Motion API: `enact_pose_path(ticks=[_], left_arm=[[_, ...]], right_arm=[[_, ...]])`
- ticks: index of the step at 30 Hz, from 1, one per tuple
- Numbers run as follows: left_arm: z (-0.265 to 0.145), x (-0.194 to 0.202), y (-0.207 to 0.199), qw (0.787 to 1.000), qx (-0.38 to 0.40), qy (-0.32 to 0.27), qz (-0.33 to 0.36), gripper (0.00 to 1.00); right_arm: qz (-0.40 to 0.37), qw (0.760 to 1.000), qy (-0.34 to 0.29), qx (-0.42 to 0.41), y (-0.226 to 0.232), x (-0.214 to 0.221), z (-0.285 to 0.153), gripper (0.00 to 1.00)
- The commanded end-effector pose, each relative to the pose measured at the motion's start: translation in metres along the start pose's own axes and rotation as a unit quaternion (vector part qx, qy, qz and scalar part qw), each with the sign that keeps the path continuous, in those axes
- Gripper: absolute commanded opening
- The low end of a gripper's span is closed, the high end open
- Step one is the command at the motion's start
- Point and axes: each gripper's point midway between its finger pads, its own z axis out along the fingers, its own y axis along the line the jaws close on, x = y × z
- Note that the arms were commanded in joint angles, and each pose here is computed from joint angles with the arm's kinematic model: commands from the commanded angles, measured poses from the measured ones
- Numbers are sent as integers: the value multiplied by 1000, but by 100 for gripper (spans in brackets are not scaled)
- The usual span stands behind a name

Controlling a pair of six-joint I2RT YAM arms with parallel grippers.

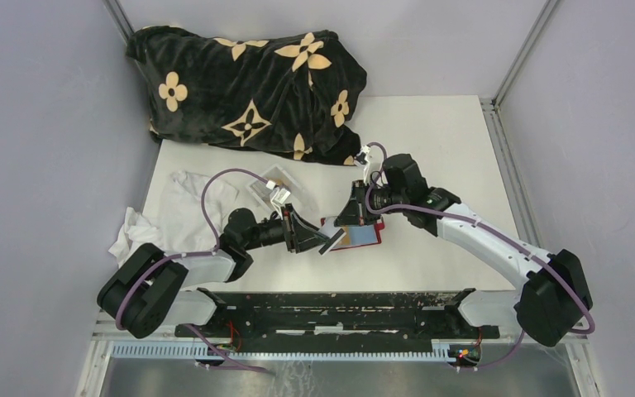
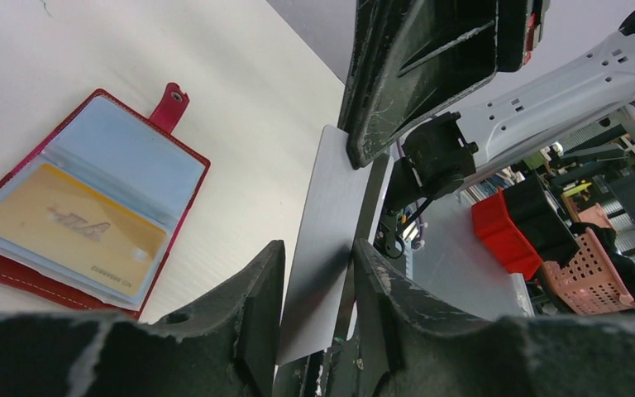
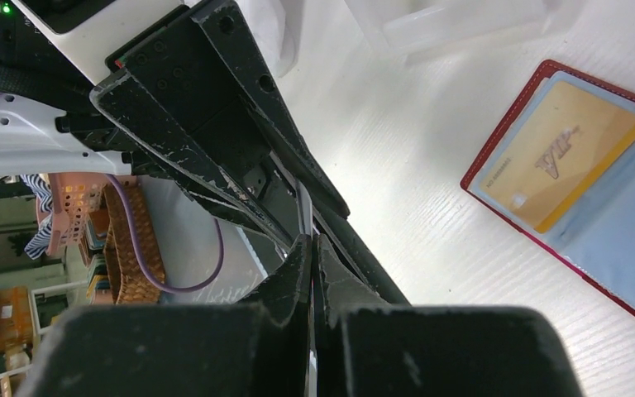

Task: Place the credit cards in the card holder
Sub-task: Pick up the credit card from the storage box.

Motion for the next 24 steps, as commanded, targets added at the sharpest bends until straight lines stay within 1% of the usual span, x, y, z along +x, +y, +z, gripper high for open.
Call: enact_pose_path(ticks=[1,15,16,18,22,23,24], left_arm=[[5,-17,-19,999,39,-14,26,40],[7,-18,-10,999,21,-21,27,37],[7,-19,-10,999,20,-21,27,35],[8,-19,-8,999,18,-19,25,27],[11,-16,-2,1000,13,-14,15,7],[12,-15,-1,1000,12,-14,10,4],[12,-14,1,1000,10,-14,5,3]], right_arm=[[-8,1000,-11,-25,5,-8,2,1],[2,1000,3,-21,-9,-2,4,1],[3,1000,2,-21,-10,-2,4,1],[4,1000,2,-20,-11,-2,4,1],[8,1000,0,-22,-13,-3,5,1],[8,1000,1,-22,-13,-3,5,1],[8,1000,1,-23,-13,-3,6,1]])
